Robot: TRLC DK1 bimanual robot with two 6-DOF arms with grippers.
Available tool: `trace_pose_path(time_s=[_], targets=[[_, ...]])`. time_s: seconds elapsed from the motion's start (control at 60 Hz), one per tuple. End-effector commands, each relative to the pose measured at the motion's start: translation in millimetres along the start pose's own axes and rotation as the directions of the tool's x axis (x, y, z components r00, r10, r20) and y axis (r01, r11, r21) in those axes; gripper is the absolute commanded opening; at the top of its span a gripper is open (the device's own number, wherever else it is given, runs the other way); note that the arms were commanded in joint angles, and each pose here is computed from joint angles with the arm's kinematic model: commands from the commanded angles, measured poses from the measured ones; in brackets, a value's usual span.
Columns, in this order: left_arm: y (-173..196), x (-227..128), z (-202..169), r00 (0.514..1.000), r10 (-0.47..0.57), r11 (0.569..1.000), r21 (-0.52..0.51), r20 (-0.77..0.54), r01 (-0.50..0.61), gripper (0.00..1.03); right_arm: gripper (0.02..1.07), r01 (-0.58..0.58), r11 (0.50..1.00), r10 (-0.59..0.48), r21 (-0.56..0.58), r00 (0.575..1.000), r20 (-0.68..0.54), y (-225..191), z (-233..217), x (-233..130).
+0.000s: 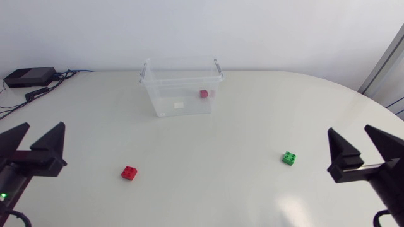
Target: Place the duplo bricks in the container
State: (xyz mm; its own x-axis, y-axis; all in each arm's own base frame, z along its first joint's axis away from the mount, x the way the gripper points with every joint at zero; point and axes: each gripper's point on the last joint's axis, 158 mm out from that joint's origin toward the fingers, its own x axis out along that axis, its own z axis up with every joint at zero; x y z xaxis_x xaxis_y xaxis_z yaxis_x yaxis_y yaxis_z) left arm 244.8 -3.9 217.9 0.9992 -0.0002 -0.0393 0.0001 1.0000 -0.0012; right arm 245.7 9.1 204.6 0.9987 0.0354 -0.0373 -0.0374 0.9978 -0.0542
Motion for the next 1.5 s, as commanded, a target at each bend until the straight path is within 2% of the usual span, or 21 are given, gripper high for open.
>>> trace_pose_path(time_s=[0.0,0.083,0.2,0.317,0.467,0.667,0.817,0.9,1.0,1.033,1.133,1.167,1.283,1.417,1.483], targets=[[-4,1,23,1.0,-0.015,1.0,-0.016,-0.018,0.015,0.96,1.03,-0.02,1.0,0.019,-0.011,1.0,-0.008,3,21,1],[-5,6,29,0.997,-0.016,1.0,-0.019,-0.077,0.015,0.96,1.03,-0.032,0.999,0.031,-0.009,0.998,-0.052,5,29,6],[-7,22,20,0.965,-0.017,0.999,-0.033,-0.26,0.009,0.96,1.03,-0.052,0.999,0.05,-0.008,0.99,-0.133,8,36,14],[-10,39,-9,0.877,-0.01,1.0,-0.03,-0.481,-0.004,0.96,1.03,-0.071,0.997,0.069,-0.004,0.971,-0.23,12,33,22],[-17,50,-37,0.761,-0.013,1.0,0.007,-0.649,0.023,0.96,1.03,-0.096,0.995,0.092,0.007,0.931,-0.352,16,26,31],[-35,53,-66,0.655,-0.038,0.988,0.07,-0.754,0.138,0.96,1.03,-0.098,0.995,0.095,0.021,0.853,-0.513,16,3,45],[-41,53,-89,0.57,-0.033,0.981,0.081,-0.821,0.174,0.96,1.03,-0.125,0.992,0.108,0.012,0.802,-0.587,19,-18,54],[-44,52,-103,0.527,-0.029,0.979,0.083,-0.849,0.188,0.96,1.03,-0.152,0.988,0.127,0.019,0.744,-0.655,22,-37,59],[-47,52,-120,0.475,-0.023,0.973,0.089,-0.88,0.211,0.97,1.03,-0.2,0.98,0.139,0.012,0.636,-0.759,23,-61,64],[-47,52,-123,0.463,-0.021,0.972,0.091,-0.886,0.218,0.97,1.03,-0.212,0.977,0.143,0.013,0.612,-0.778,23,-67,65],[-47,53,-136,0.423,-0.011,0.969,0.095,-0.906,0.229,0.97,1.03,-0.229,0.971,0.194,0.068,0.589,-0.784,23,-75,68],[-47,54,-141,0.405,-0.007,0.968,0.095,-0.914,0.231,0.97,1.03,-0.235,0.967,0.217,0.097,0.569,-0.793,23,-81,68],[-53,55,-155,0.358,-0.002,0.965,0.092,-0.934,0.246,0.97,1.03,-0.251,0.963,0.218,0.095,0.525,-0.823,22,-95,70],[-57,57,-165,0.326,0.002,0.961,0.092,-0.945,0.261,0.97,1.03,-0.273,0.958,0.216,0.083,0.504,-0.836,21,-103,71],[-57,57,-172,0.302,0.008,0.961,0.091,-0.953,0.263,0.97,1.03,-0.297,0.952,0.212,0.071,0.478,-0.852,22,-111,72]])
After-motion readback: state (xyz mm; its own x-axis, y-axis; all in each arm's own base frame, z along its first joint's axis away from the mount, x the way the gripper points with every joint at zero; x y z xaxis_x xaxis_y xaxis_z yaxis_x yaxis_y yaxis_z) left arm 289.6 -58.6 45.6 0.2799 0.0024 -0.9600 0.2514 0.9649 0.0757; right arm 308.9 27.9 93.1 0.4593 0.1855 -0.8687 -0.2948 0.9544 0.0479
